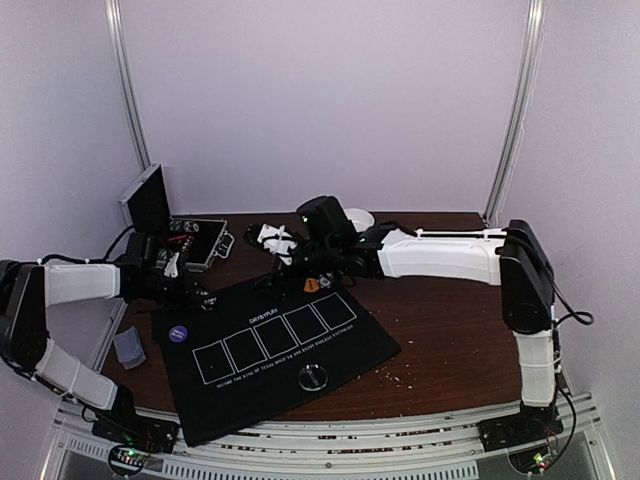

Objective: Distribute texas hold em gaming equipment
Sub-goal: Pass from the left arm to the right

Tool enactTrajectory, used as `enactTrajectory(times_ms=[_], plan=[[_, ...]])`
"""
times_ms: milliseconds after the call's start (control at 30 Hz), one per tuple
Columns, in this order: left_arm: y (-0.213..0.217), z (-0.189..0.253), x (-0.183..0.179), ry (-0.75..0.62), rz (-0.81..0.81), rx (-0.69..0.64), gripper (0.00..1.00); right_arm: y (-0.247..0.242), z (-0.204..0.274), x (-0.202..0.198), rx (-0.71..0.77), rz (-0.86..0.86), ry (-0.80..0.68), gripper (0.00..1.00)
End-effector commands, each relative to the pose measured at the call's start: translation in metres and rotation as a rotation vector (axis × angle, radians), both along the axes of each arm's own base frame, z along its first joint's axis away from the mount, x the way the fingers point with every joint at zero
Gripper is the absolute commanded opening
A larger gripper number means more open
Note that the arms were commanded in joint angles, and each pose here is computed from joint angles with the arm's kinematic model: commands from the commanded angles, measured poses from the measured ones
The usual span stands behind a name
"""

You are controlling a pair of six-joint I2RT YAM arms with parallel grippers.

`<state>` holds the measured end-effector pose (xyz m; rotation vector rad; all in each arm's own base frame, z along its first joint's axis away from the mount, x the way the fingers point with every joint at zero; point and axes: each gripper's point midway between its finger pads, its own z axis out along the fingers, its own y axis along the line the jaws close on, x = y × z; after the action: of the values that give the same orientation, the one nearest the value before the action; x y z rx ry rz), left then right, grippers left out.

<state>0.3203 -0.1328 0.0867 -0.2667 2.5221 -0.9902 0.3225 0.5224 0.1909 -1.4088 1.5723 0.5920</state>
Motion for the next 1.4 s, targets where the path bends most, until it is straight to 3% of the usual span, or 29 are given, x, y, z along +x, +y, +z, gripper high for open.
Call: enactTrajectory(times_ms=[0, 267, 767, 1133, 1367], plan=[[-0.009, -0.005, 0.012, -0.045, -0.031, -0.051, 0.0, 0.035, -0.034, -0.008, 0.012, 0.06, 0.032, 0.96], [0.005, -0.05, 0.005, 0.053, -0.017, 0.066, 0.0, 0.059, -0.066, -0.011, 0.003, 0.053, 0.055, 0.95], [0.047, -0.026, 0.026, -0.078, 0.174, 0.025, 0.0, 0.045, -0.082, -0.02, -0.061, 0.055, 0.06, 0.96], [0.076, -0.066, 0.006, 0.044, 0.251, 0.104, 0.0, 0.043, -0.083, -0.023, -0.07, 0.075, 0.059, 0.96], [0.094, -0.082, -0.001, 0.105, 0.298, 0.213, 0.14, 0.042, -0.081, -0.025, -0.072, 0.086, 0.055, 0.97]])
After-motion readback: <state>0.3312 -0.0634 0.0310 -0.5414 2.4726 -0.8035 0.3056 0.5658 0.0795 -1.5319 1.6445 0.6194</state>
